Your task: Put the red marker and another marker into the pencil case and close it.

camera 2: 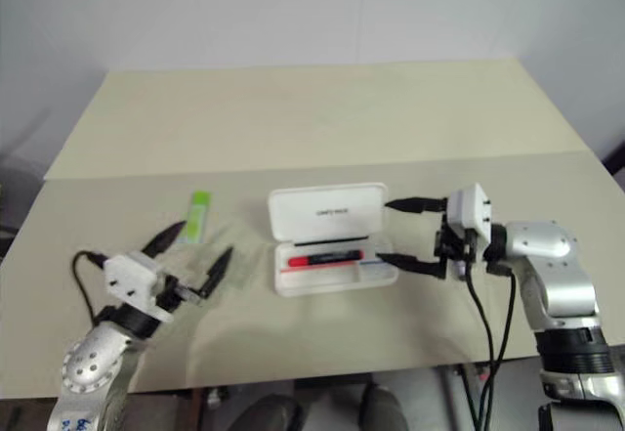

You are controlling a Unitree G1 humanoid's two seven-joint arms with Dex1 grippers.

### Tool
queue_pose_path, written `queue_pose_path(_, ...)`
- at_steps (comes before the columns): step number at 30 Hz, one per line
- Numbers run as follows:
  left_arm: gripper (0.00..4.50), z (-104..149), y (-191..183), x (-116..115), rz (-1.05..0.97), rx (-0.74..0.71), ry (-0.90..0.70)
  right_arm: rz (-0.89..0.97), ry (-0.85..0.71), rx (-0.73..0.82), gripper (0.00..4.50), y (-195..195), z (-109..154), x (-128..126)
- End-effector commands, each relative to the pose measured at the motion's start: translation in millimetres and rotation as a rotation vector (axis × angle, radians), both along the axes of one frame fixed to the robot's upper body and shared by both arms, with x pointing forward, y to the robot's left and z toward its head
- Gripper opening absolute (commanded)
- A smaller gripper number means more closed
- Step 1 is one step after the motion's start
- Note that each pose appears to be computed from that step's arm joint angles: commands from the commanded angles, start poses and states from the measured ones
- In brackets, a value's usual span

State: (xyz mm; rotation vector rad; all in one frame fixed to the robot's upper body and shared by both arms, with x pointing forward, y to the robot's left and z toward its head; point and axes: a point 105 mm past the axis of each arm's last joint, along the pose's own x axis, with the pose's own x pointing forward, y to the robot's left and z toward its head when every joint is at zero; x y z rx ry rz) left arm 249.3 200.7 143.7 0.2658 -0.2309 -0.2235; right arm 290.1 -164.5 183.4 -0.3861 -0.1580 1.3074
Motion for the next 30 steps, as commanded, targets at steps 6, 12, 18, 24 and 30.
queue_pose_path(6,4.47,1,46,21,0.216,0.005,0.003,0.091,-0.06,-0.017,4.5,3,14,-5)
queue_pose_path(12,4.47,-16,42,45,0.219,-0.052,0.083,0.071,-0.063,-0.02,4.5,3,16,-6)
queue_pose_path(18,4.47,-35,29,61,0.218,-0.105,0.152,0.05,-0.064,-0.017,4.5,2,18,-10)
queue_pose_path(24,4.47,-48,25,73,0.25,-0.129,0.197,0.032,-0.066,-0.01,4.5,2,19,-11)
queue_pose_path(30,4.04,-57,18,82,0.25,-0.156,0.241,0.02,-0.072,-0.004,4.5,2,21,-10)
